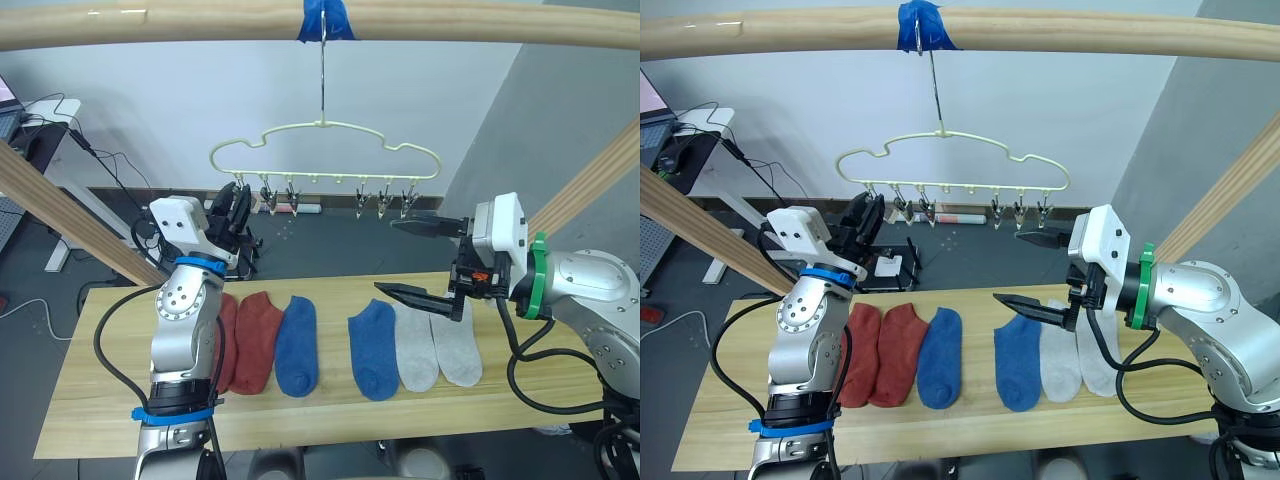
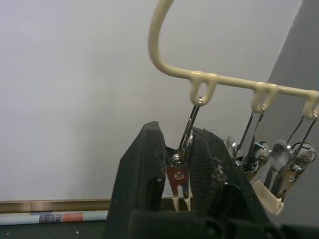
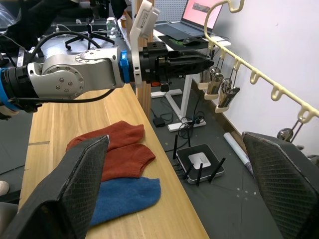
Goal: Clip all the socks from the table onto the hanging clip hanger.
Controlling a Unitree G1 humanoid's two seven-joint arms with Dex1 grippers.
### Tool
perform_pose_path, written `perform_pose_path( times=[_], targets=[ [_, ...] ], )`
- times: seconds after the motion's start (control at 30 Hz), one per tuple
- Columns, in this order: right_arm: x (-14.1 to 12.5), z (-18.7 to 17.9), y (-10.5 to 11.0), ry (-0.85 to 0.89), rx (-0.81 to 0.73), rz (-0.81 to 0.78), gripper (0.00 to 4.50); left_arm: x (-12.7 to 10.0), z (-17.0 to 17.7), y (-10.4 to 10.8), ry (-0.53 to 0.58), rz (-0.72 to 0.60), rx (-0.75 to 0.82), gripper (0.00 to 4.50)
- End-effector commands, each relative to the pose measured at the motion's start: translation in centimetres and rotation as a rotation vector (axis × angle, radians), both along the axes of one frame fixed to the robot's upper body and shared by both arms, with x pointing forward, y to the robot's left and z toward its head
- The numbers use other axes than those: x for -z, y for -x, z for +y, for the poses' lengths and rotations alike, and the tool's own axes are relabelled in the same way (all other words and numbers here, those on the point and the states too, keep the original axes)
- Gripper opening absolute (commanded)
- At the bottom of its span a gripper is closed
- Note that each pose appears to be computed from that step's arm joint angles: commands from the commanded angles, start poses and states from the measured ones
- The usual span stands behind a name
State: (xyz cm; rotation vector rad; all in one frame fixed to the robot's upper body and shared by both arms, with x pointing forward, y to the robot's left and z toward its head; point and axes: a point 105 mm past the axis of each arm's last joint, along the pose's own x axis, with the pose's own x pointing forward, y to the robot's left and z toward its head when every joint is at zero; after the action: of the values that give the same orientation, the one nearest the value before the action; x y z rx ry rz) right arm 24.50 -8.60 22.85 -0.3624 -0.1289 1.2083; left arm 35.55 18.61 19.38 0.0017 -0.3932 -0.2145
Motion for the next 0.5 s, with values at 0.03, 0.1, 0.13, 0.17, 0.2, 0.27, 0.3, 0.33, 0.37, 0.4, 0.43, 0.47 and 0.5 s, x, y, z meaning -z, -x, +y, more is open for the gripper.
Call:
perform_pose_path(
  times=[0.03,0.1,0.13,0.17,0.2,0.27,0.3,0.33,0.37,0.4,0.43,0.47,0.5],
  targets=[
    [-0.6,0.2,0.6,-0.016,-0.021,-0.034,4.50,-1.0,0.1,0.4,-0.004,-0.049,0.001,0.44],
    [-0.5,0.2,0.6,-0.015,-0.017,-0.031,4.50,-1.1,0.2,0.4,-0.005,-0.051,-0.002,0.41],
    [-0.4,0.2,0.6,-0.014,-0.016,-0.030,4.50,-1.1,0.2,0.4,-0.006,-0.052,-0.002,0.38],
    [-0.4,0.2,0.6,-0.014,-0.014,-0.028,4.50,-1.2,0.2,0.5,-0.009,-0.055,-0.003,0.33],
    [-0.2,0.1,0.6,-0.013,-0.011,-0.025,4.50,-1.3,0.2,0.5,-0.011,-0.057,-0.003,0.32],
    [0.1,0.0,0.7,-0.007,-0.007,-0.014,4.50,-1.3,0.2,0.6,-0.012,-0.058,-0.004,0.15],
    [0.2,0.0,0.7,-0.005,-0.005,-0.012,4.50,-1.4,0.2,0.6,-0.012,-0.058,-0.004,0.05],
    [0.5,-0.1,0.6,0.006,0.007,-0.002,4.50,-1.4,0.2,0.6,-0.014,-0.058,-0.003,0.01],
    [2.1,-1.1,-0.4,0.037,0.097,0.042,4.50,-1.4,0.2,0.7,-0.028,-0.056,-0.006,0.01],
    [3.4,-1.9,-1.0,0.064,0.163,0.072,4.50,-1.4,0.3,0.7,-0.037,-0.055,-0.008,0.01],
    [4.1,-2.5,-1.4,0.082,0.206,0.090,4.50,-1.4,0.3,0.8,-0.044,-0.055,-0.010,0.01],
    [5.8,-3.7,-2.1,0.119,0.301,0.102,4.50,-1.5,0.3,0.9,-0.055,-0.053,-0.011,0.01],
    [7.2,-4.8,-2.8,0.135,0.409,0.097,4.50,-1.5,0.2,1.0,-0.068,-0.051,-0.006,0.01]
  ],
)
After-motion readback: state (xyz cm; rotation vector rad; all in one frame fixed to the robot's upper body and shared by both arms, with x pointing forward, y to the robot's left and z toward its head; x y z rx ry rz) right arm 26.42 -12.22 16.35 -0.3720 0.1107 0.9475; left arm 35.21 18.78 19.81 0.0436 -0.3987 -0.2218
